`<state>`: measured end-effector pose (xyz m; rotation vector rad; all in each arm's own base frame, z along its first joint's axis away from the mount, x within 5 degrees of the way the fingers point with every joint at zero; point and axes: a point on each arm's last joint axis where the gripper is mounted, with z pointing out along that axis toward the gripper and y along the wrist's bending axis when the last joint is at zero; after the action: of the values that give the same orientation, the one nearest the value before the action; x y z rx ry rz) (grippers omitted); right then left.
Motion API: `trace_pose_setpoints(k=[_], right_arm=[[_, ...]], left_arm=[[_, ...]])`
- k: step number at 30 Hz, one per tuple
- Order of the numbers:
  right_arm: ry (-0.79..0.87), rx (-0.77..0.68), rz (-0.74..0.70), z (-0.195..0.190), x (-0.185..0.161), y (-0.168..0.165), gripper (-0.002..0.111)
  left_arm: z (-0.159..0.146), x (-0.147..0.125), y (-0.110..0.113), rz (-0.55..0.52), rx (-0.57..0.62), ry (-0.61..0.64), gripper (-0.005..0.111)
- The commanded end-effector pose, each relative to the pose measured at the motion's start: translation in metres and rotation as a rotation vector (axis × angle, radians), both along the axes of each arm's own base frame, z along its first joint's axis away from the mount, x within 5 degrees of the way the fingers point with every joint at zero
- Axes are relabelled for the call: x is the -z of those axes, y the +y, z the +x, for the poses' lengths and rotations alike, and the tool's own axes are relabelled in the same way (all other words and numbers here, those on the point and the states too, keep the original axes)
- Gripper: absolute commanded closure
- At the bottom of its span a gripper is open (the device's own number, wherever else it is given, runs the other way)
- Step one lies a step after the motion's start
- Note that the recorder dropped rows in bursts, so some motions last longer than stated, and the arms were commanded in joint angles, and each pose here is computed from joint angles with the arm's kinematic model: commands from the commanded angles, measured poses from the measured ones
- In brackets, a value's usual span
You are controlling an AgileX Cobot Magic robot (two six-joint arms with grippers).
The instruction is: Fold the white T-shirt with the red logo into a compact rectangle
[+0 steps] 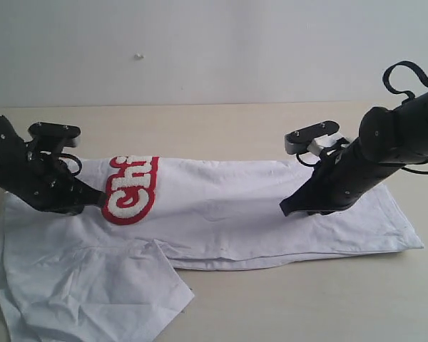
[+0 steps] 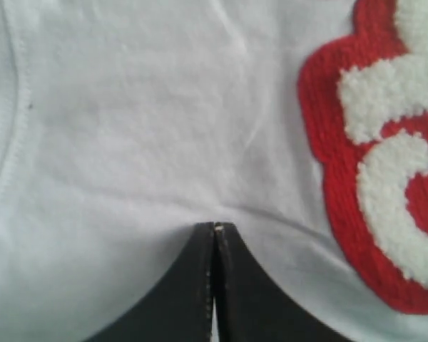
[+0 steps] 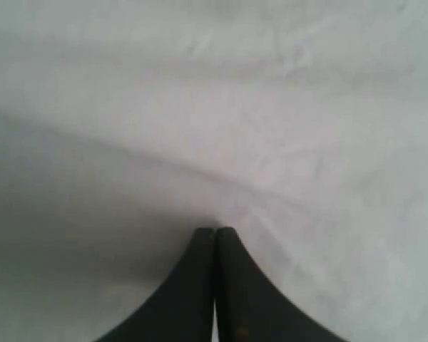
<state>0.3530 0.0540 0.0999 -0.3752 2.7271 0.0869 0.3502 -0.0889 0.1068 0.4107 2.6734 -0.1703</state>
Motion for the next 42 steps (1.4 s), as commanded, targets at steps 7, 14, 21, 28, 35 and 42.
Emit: trace_pose_setpoints(k=[7, 14, 21, 28, 35, 42], right_arm=[[-0.039, -0.064, -0.010, -0.009, -0.040, -0.001, 0.108], [-0.007, -0.088, -0.019, -0.038, -0.045, -0.005, 0.108], [-0.016, -0.007, 0.040, -0.057, -0.046, -0.005, 0.108], [0.044, -0.003, 0.052, -0.065, -0.042, -0.005, 0.108], [0.062, 0.025, 0.092, -0.067, -0.044, -0.002, 0.108], [0.059, 0.029, 0.095, -0.067, -0.044, -0.002, 0.108]], left_arm=[[-0.019, -0.056, -0.002, -0.048, 0.025, 0.016, 0.107], [-0.063, -0.049, 0.005, -0.055, 0.007, 0.197, 0.100], [-0.106, -0.057, 0.008, -0.129, -0.036, 0.275, 0.061], [-0.145, -0.055, 0.012, -0.177, -0.058, 0.366, 0.056], [-0.178, -0.044, 0.010, -0.299, -0.098, 0.436, 0.056], [-0.181, -0.037, 0.010, -0.320, -0.099, 0.386, 0.057]])
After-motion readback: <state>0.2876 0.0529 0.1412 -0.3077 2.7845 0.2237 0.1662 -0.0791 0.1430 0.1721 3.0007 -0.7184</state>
